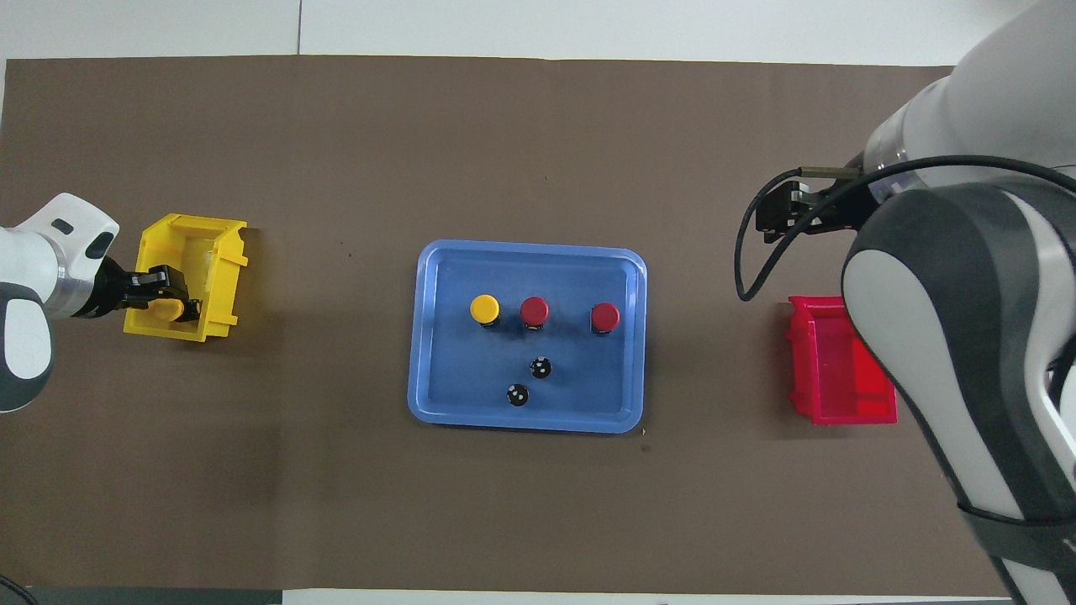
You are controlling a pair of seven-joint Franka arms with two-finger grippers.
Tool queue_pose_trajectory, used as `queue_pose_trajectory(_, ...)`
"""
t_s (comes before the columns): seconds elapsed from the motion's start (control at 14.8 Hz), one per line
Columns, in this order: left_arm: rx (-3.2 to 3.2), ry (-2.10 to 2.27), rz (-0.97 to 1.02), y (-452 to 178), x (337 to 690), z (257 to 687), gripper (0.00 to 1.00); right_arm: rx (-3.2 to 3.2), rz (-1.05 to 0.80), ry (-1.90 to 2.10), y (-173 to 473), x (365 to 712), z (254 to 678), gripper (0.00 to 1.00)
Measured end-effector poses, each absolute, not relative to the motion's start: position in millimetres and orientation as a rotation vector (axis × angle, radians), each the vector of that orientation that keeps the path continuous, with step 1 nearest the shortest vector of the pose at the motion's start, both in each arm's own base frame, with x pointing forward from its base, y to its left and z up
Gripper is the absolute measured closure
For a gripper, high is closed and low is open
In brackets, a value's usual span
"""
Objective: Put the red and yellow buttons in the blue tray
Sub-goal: 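Return the right gripper to rest while the left gripper lifts the yellow button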
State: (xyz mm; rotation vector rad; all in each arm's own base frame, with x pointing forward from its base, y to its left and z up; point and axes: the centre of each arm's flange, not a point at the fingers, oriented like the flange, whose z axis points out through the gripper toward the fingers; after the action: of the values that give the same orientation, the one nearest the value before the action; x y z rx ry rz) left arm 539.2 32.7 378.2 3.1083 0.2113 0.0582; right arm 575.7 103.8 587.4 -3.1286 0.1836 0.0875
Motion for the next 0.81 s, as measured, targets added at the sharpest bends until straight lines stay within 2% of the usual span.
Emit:
queue_pose_trajectory(0.41, 3.11, 0.217, 0.078, 35, 531, 361, 0.42, -3.123, 0.112, 0.18, -3, 556, 622, 0.0)
queue_pose_trajectory(0.47, 3.11, 0.217, 0.078, 35, 531, 360, 0.44, -3.12, 0.123, 0.185, -23, 553, 621, 0.0)
queue_pose_trajectory(0.54, 3.11, 0.214, 0.079, 35, 531, 360, 0.55, -3.116, 0.139, 0.196, -41, 551, 619, 0.0)
queue_pose_trajectory(0.61, 3.111, 0.21, 0.079, 35, 531, 360, 0.59, -3.113, 0.146, 0.207, -57, 549, 618, 0.0)
queue_pose_trajectory(0.81, 3.111, 0.202, 0.072, 34, 534, 366, 0.59, -3.124, 0.154, 0.22, -81, 541, 618, 0.0)
